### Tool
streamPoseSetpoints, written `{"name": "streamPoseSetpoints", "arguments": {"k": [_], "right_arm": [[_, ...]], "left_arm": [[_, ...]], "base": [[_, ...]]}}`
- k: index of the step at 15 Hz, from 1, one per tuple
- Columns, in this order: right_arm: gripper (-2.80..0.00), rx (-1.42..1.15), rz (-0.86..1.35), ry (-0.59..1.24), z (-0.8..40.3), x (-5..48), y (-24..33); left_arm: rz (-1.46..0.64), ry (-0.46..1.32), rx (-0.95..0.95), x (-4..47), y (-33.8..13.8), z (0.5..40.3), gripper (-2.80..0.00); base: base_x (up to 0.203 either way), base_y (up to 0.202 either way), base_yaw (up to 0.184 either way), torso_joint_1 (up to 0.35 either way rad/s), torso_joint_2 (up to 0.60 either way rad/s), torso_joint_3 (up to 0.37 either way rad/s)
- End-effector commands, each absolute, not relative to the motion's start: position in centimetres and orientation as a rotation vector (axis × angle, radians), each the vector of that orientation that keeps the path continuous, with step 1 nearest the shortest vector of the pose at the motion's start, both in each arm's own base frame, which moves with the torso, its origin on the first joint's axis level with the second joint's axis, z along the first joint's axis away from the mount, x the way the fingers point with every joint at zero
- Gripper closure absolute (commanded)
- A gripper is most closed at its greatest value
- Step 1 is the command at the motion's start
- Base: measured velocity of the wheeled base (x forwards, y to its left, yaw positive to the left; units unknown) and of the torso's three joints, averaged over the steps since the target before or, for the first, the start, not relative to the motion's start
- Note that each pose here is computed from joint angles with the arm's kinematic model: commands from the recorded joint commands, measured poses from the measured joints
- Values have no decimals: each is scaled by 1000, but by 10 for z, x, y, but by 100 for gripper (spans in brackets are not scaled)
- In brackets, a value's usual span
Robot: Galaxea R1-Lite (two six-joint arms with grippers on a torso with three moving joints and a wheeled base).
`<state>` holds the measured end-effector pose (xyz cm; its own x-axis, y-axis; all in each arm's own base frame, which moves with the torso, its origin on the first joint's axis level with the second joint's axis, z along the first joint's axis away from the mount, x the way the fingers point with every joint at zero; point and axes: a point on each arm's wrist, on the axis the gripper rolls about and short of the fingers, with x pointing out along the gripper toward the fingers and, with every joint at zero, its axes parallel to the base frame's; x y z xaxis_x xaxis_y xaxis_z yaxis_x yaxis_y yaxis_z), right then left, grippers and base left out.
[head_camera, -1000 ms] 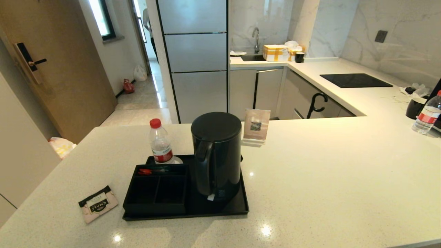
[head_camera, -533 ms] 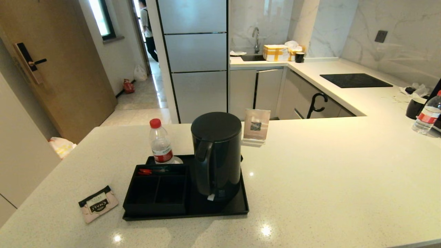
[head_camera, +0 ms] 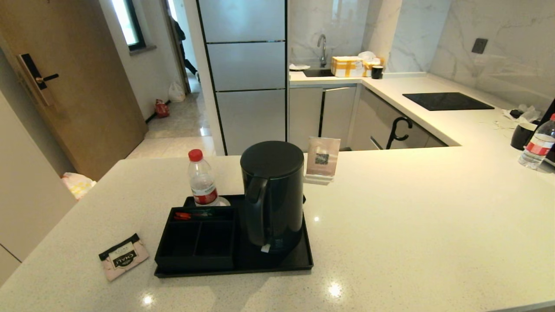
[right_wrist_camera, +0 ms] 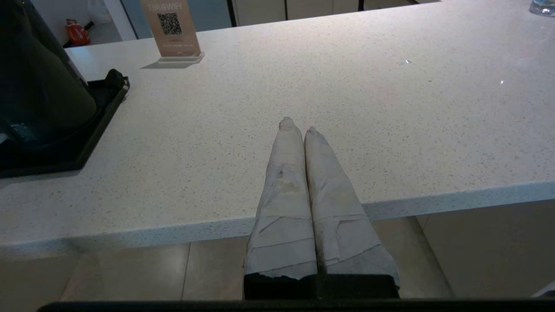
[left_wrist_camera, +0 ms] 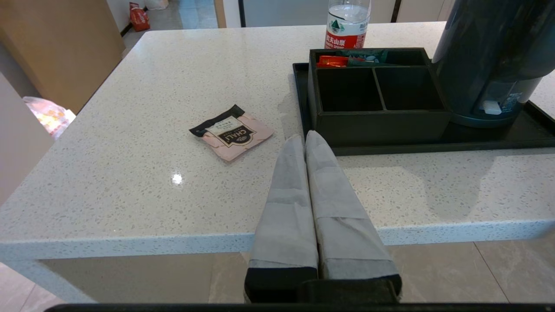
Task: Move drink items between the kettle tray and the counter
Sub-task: Pick up the kettle
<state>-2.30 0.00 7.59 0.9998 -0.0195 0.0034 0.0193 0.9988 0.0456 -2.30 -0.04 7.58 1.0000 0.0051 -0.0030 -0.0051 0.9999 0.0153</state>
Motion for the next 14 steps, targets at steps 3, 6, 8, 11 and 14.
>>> {"name": "streamPoseSetpoints", "arguments": {"k": [3,6,8,11,14], "right_arm": [[0,7,-15,2,76,-23,0],[0,14,-20,-1,77,-23,0],[0,21,-23,-4,89,-25,0],[0,72,8,-81,177,-27,0],[0,116,205,112,235,14,5]], "left_arm": [[5,3,15,-23,0,76,0],[5,3,15,-23,0,76,0],[5,3,15,-23,0,76,0],[5,3,15,-23,0,76,0],[6,3,15,-23,0,76,0]], "base": [[0,0,0,0,0,0],[0,0,0,0,0,0],[0,0,0,0,0,0],[0,0,0,0,0,0],[0,0,0,0,0,0]]}}
